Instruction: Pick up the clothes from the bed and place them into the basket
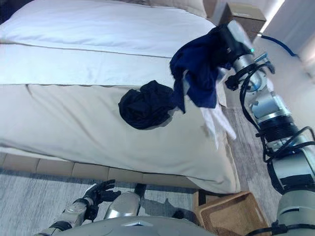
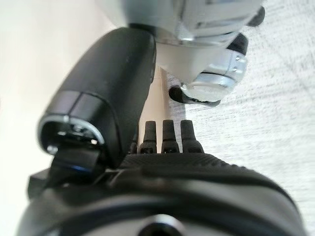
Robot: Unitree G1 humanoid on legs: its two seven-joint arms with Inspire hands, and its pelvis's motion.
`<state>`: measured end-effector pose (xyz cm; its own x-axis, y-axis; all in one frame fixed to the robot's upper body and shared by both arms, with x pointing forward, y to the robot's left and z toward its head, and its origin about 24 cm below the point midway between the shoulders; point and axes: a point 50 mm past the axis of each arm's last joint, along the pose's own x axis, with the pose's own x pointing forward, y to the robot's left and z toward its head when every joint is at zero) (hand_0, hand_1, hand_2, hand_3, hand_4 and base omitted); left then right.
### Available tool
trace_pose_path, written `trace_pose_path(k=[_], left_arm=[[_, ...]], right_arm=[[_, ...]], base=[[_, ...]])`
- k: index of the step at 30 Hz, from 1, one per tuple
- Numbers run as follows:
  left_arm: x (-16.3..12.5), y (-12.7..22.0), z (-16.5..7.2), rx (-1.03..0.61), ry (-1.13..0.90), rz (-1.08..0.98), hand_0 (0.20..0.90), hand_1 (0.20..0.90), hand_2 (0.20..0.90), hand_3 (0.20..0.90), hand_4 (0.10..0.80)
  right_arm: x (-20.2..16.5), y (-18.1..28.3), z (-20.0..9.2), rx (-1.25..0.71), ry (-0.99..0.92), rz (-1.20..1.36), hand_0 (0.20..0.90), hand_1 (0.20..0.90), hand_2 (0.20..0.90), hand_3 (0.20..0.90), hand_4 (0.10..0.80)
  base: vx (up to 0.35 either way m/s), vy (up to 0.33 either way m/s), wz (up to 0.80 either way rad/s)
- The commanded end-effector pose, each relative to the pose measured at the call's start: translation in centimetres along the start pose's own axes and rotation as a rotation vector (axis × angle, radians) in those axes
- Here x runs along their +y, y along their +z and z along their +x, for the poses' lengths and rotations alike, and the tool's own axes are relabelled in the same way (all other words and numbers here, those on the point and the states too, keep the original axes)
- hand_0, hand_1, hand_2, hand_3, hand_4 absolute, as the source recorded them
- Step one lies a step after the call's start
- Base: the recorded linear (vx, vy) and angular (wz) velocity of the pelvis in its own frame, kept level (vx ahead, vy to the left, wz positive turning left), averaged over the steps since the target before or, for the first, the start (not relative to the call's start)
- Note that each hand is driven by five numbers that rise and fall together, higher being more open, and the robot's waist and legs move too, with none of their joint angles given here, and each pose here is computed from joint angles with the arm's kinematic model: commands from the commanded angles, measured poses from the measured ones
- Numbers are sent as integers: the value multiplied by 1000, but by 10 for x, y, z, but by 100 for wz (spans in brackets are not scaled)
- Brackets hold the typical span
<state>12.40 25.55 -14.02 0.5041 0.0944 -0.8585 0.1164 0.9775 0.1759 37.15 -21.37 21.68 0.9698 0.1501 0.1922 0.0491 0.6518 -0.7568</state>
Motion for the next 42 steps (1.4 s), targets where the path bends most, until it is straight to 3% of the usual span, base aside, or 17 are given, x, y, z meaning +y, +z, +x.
trace_pose_path(k=[1, 11, 12, 13, 21, 22, 23, 42], left_arm=[[8, -34, -10, 114, -7, 85, 900, 900, 900, 900, 800], [9, -34, -11, 106, -4, 93, 900, 900, 900, 900, 800], [9, -33, -11, 104, -6, 94, 900, 900, 900, 900, 800], [9, -33, -11, 102, -7, 95, 900, 900, 900, 900, 800], [10, -24, -9, 75, -17, 103, 900, 900, 900, 900, 800], [10, -23, -9, 73, -16, 104, 900, 900, 900, 900, 800], [10, -22, -9, 72, -16, 104, 900, 900, 900, 900, 800], [10, -21, -10, 63, -18, 114, 900, 900, 900, 900, 800]], right_arm=[[-43, 63, 20, -216, -183, 25, 300, 300, 300, 200, 100], [-37, 38, 24, -38, -216, -7, 300, 300, 300, 200, 100], [-36, 34, 24, -12, -201, -24, 411, 411, 411, 329, 229], [-34, 31, 24, 12, -179, -38, 900, 900, 900, 900, 800], [-20, 3, 20, 131, -7, -136, 900, 900, 900, 900, 800], [-19, 2, 20, 136, 14, -142, 540, 540, 540, 480, 380], [-18, 2, 20, 136, 22, -147, 300, 300, 300, 200, 100], [-7, -2, 16, 116, 89, -254, 300, 300, 300, 200, 100]], base=[[-9, 29, 24], [13, 23, 15], [0, 0, 0], [0, 0, 0], [0, 0, 0], [0, 0, 0], [0, 0, 0], [-1, -1, -1]])
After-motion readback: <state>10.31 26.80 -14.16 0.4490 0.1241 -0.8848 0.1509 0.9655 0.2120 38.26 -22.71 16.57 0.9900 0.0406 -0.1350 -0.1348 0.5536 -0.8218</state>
